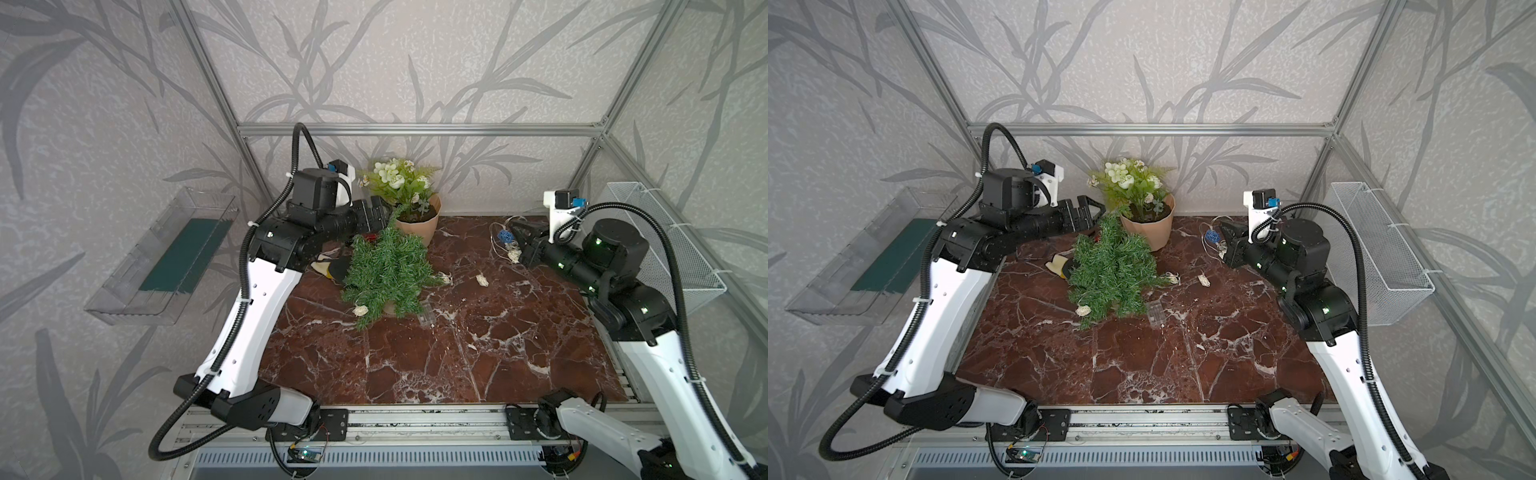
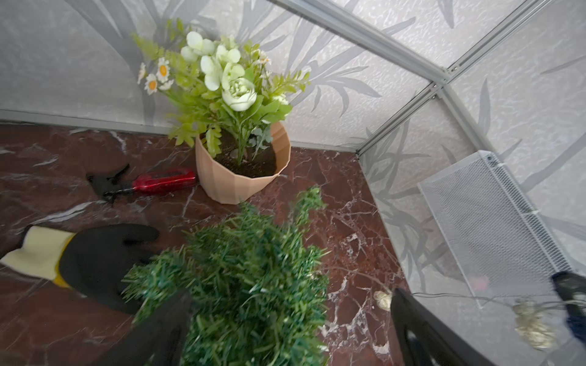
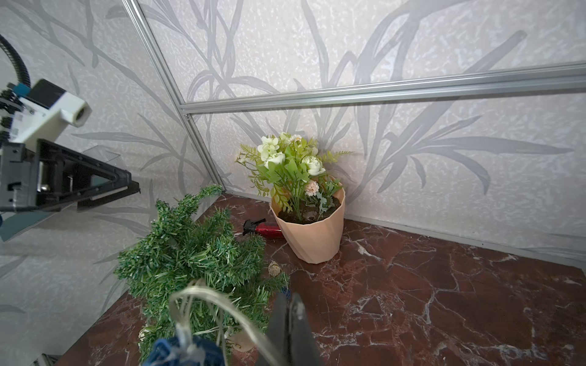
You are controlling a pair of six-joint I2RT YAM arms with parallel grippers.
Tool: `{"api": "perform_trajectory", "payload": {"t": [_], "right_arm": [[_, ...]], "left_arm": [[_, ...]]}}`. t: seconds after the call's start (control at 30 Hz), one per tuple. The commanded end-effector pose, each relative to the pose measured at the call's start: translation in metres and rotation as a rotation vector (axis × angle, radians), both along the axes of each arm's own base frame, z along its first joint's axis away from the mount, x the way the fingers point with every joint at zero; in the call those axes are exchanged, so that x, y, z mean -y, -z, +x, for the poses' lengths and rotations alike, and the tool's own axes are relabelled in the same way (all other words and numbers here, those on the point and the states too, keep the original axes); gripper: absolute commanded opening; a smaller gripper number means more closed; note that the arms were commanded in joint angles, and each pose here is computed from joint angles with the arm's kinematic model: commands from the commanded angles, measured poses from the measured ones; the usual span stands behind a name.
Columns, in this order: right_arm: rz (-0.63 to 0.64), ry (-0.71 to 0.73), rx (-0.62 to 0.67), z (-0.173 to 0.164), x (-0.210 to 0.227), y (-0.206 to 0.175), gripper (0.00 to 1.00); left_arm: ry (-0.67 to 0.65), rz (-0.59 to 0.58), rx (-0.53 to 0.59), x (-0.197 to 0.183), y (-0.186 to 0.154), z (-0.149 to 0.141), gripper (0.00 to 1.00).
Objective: Remove string lights from the small christmas tree
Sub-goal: Remove the light string from the Christmas tree.
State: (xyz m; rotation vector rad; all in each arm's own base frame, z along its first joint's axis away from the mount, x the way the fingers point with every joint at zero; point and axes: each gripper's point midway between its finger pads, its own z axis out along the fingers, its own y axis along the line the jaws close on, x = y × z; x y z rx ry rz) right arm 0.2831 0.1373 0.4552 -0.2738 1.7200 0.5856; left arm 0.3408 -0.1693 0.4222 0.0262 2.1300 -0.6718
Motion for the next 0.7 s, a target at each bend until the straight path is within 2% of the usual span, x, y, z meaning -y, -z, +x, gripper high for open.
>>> {"api": "perform_trajectory", "payload": {"t": [0.0, 0.2, 0.4, 0.67], "right_arm": [[0.040, -0.038, 0.003, -0.014, -0.003, -0.015, 0.00], [0.098, -0.092, 0.068, -0.019, -0.011, -0.051, 0.00], [0.154, -0.178, 0.143, -0.027, -0.027, -0.098, 0.00], [0.170, -0.285, 0.188, -0.048, -0.055, -0.126, 0.00]], "left_arm": [[0.010, 0.065, 0.038, -0.007, 0.013, -0.011, 0.98], [0.057, 0.061, 0.057, -0.009, 0.029, -0.040, 0.93], [0.070, 0.077, 0.064, -0.016, 0.039, -0.065, 0.92], [0.085, 0.082, 0.097, -0.023, 0.048, -0.091, 0.93]]}}
